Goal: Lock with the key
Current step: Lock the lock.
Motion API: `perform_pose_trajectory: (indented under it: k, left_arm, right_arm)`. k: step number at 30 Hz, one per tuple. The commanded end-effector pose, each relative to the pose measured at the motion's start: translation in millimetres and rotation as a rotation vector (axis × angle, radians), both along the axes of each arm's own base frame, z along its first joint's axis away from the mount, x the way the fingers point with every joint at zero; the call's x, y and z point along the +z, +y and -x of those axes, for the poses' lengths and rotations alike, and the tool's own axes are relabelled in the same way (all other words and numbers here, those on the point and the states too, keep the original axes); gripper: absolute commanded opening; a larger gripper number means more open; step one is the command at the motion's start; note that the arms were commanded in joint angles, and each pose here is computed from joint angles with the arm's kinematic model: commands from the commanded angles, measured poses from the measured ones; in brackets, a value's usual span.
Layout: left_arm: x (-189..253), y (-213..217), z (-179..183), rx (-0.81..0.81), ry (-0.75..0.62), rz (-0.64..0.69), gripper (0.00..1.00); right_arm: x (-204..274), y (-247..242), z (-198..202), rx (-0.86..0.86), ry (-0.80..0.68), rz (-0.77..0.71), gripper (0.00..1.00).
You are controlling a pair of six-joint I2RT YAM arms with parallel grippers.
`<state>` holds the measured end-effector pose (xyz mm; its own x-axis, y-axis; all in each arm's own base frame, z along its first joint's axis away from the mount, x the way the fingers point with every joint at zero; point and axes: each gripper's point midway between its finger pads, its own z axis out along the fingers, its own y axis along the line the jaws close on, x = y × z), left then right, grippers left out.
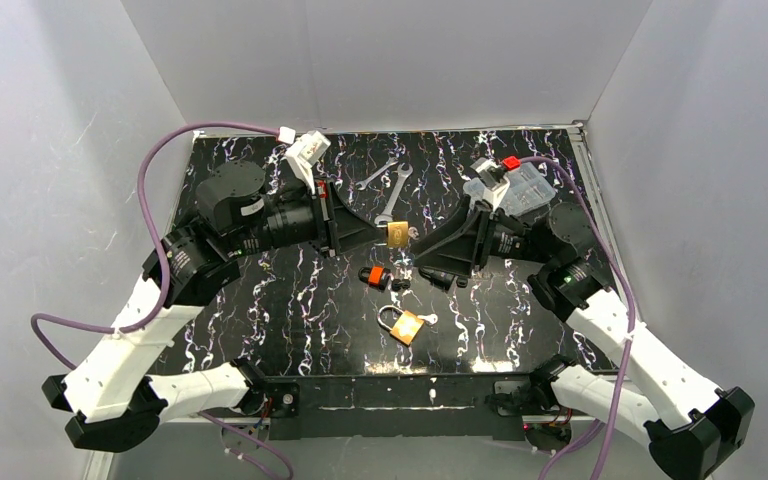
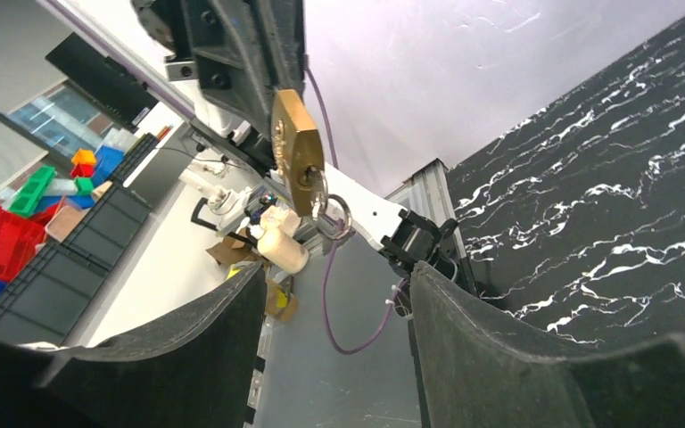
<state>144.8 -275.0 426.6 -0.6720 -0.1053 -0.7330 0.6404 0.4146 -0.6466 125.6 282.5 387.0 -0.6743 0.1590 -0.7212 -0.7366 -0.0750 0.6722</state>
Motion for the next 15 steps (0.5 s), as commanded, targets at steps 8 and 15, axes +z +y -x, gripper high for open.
perform_pose_trajectory:
  k: [8, 15]
  left_arm:
    - [20.7, 2.6, 28.2, -0.142, -0.031, 0.08, 0.0]
    - [12.4, -3.0, 28.2, -0.166, -0.003, 0.078, 0.0]
  right_arm:
    - [47.0, -15.6, 17.4, 0.023, -0.089, -0.109, 0.61]
    - [49.7, -13.4, 8.0, -0.016, -0.051, -0.108, 0.57]
